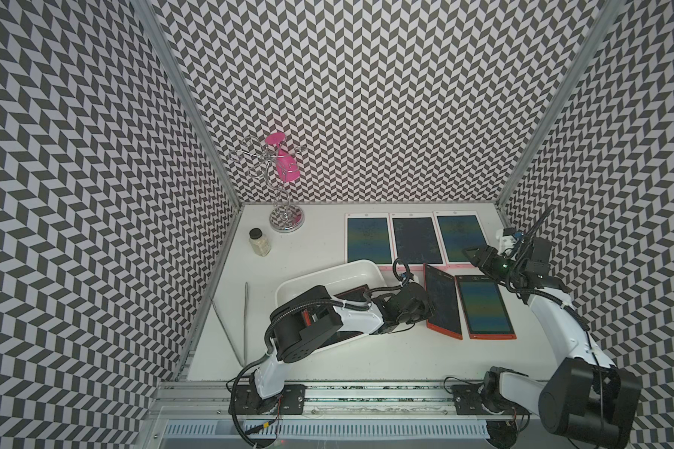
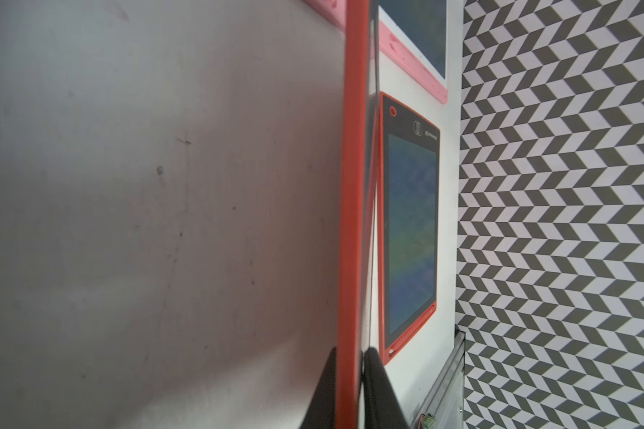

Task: Take out the writing tablet from the storage box
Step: Place the writing tablet at the center of the board.

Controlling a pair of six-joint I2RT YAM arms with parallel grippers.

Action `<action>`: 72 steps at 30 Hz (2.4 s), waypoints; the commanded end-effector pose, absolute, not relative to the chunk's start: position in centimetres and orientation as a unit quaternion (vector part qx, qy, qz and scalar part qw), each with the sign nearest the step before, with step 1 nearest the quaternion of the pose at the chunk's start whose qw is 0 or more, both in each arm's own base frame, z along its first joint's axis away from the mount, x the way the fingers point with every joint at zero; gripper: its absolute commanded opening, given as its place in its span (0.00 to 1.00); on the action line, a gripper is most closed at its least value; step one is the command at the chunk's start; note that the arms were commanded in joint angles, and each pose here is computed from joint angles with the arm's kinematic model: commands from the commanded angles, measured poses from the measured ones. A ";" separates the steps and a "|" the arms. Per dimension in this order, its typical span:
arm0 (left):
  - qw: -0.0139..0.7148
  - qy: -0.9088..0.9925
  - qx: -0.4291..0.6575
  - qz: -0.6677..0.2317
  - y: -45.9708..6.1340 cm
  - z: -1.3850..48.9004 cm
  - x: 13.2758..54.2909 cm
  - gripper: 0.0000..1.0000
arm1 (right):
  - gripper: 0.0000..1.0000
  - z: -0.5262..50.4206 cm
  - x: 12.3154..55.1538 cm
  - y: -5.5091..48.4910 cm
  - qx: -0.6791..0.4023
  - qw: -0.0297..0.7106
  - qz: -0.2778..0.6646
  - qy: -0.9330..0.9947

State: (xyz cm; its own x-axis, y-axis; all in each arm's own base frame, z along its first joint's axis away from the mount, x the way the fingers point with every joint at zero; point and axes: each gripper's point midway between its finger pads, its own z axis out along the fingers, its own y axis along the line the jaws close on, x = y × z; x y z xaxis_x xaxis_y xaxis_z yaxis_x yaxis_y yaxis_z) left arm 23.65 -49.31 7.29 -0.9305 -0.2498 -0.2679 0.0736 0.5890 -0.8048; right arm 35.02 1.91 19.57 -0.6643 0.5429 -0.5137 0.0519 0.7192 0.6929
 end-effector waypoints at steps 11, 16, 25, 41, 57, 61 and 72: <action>0.163 0.881 -0.042 -0.442 -50.2 6.2 23.0 0.25 | 0.59 20.1 35.6 1.9 0.158 0.390 0.334 0.843; 0.160 0.883 -0.032 -0.440 -50.6 6.1 22.9 0.27 | 0.59 20.2 35.5 1.9 0.157 0.390 0.335 0.843; 0.159 0.890 -0.018 -0.428 -50.9 6.1 22.9 0.33 | 0.59 20.3 35.5 1.9 0.156 0.392 0.337 0.842; 0.120 0.928 0.008 -0.353 -51.0 3.5 22.6 0.41 | 0.59 20.3 35.5 2.0 0.155 0.392 0.337 0.842; 0.112 0.941 0.013 -0.319 -50.1 2.4 22.9 0.84 | 0.59 20.4 35.5 2.1 0.154 0.392 0.340 0.841; 0.111 0.947 0.010 -0.302 -49.2 2.0 23.0 0.84 | 0.59 20.5 35.5 2.1 0.154 0.393 0.341 0.840; 0.144 0.960 0.002 -0.240 -45.4 1.4 24.2 0.85 | 0.59 20.5 35.5 2.1 0.154 0.393 0.341 0.840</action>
